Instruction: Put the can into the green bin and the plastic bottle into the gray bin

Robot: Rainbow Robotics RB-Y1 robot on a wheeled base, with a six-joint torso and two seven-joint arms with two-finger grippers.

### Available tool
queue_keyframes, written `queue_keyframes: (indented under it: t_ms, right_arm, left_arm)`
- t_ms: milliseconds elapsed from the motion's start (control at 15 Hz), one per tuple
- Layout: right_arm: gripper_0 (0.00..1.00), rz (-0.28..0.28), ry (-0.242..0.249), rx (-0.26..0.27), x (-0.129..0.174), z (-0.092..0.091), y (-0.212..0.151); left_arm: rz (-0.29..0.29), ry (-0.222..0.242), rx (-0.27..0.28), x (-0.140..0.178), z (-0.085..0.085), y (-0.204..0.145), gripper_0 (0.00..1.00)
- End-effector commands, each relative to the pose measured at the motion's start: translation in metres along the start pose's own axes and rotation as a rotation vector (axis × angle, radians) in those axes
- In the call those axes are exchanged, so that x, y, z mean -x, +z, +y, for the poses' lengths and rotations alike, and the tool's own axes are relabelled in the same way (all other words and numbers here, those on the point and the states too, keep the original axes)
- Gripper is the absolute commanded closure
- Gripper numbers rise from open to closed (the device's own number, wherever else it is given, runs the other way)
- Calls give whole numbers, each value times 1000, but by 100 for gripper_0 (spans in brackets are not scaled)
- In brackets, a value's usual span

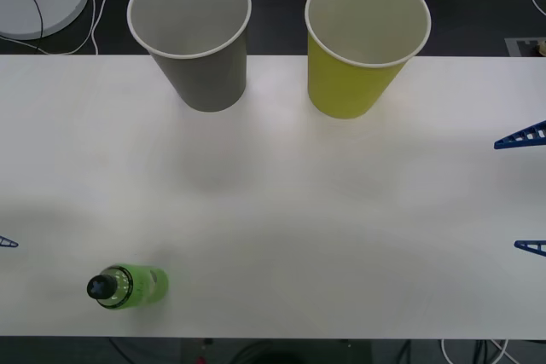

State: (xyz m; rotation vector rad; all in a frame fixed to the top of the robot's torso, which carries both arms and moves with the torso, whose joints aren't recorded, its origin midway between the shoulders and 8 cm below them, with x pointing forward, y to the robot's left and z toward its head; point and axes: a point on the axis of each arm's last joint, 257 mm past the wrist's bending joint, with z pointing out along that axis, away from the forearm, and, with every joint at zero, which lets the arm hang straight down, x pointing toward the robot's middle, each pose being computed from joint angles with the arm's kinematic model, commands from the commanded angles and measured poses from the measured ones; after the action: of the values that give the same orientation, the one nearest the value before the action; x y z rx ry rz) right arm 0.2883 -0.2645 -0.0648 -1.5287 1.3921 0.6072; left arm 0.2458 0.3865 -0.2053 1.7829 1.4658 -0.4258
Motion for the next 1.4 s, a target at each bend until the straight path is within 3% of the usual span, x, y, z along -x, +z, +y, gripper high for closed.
queue_keyframes:
  t_ms: [67,467,667,800,933,1133,1400]
  right_arm:
    - [0,0,0,0,0,0,0]
    - [0,0,0,0,0,0,0]
    - [0,0,0,0,0,0,0]
    - [0,0,0,0,0,0,0]
    - [0,0,0,0,0,0,0]
    - [0,0,0,0,0,0,0]
    - [0,0,0,0,0,0,0]
  left_arm:
    - [-21,-28,12,-4,-14,6,0]
    - [-53,-40,31,-15,-32,16,0]
    - [-81,-69,36,-21,-33,26,0]
    - [-124,-119,71,-22,-31,32,0]
    - [-138,-139,91,-23,-31,39,0]
    - [-158,-154,109,-22,-34,53,0]
    - [-161,-142,117,-20,-33,67,0]
